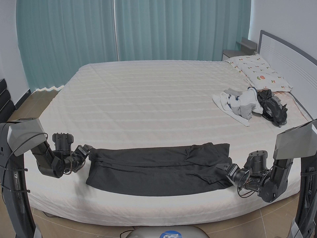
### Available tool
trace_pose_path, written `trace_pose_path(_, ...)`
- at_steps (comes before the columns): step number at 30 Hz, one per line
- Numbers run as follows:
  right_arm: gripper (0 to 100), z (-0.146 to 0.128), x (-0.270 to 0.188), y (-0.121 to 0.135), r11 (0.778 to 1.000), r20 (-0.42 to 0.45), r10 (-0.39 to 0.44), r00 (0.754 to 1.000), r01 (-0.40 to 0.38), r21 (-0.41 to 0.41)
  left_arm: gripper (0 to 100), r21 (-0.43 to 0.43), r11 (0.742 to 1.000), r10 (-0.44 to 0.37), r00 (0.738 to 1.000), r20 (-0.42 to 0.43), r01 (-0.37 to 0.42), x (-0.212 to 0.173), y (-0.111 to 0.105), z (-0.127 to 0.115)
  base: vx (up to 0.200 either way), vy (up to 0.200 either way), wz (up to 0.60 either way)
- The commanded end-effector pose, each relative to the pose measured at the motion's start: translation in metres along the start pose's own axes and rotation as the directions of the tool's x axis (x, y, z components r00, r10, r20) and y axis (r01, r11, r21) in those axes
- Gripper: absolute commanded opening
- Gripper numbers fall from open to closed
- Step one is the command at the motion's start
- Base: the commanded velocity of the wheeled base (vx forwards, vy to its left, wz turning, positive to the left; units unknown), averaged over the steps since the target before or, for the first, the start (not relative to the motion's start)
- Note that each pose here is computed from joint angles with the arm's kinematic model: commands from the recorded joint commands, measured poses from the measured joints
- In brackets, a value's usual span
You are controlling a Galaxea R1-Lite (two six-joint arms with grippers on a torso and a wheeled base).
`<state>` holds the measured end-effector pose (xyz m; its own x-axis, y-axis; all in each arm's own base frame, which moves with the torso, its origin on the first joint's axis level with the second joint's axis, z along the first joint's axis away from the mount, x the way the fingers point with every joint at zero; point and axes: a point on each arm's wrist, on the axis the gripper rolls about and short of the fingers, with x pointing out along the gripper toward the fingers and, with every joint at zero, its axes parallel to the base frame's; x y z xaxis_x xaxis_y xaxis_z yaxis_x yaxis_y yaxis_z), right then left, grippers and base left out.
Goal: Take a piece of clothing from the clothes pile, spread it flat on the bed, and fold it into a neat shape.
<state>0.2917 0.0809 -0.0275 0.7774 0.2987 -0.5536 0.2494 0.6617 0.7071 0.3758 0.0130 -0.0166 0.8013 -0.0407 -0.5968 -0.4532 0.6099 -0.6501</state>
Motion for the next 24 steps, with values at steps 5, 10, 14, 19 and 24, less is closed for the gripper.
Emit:
trace_pose_path(5, 100, -0.0031, 0.0036, -0.0051, 1.000, -0.011, -0.018, 1.000, 0.018, 0.002, 100, -0.001, 1.000, -0.001, 1.000, 0.002, 0.001, 0.0001, -0.0001, 0.0006, 0.000, 0.000, 0.00)
trace_pose_path(10, 100, -0.0020, 0.0083, -0.0052, 1.000, 0.010, 0.002, 1.000, -0.002, 0.002, 100, -0.001, 1.000, -0.001, 1.000, 0.002, 0.001, 0.0001, -0.0001, 0.0006, 0.000, 0.000, 0.00)
trace_pose_path(14, 0, -0.0036, 0.0083, -0.0074, 1.000, 0.011, 0.003, 1.000, -0.003, -0.001, 100, -0.001, 1.000, 0.000, 1.000, 0.003, 0.000, 0.0001, -0.0001, 0.0006, 0.000, 0.000, 0.00)
trace_pose_path(19, 0, -0.0045, 0.0071, -0.0088, 1.000, 0.012, -0.006, 1.000, 0.006, -0.001, 100, -0.001, 1.000, -0.001, 1.000, 0.004, 0.001, 0.0002, -0.0004, 0.0008, 0.000, 0.000, 0.00)
trace_pose_path(24, 0, -0.0057, 0.0003, -0.0093, 1.000, 0.018, -0.022, 1.000, 0.022, 0.001, 100, -0.001, 1.000, -0.001, 1.000, 0.004, 0.001, 0.0002, -0.0004, 0.0008, 0.000, 0.000, 0.00)
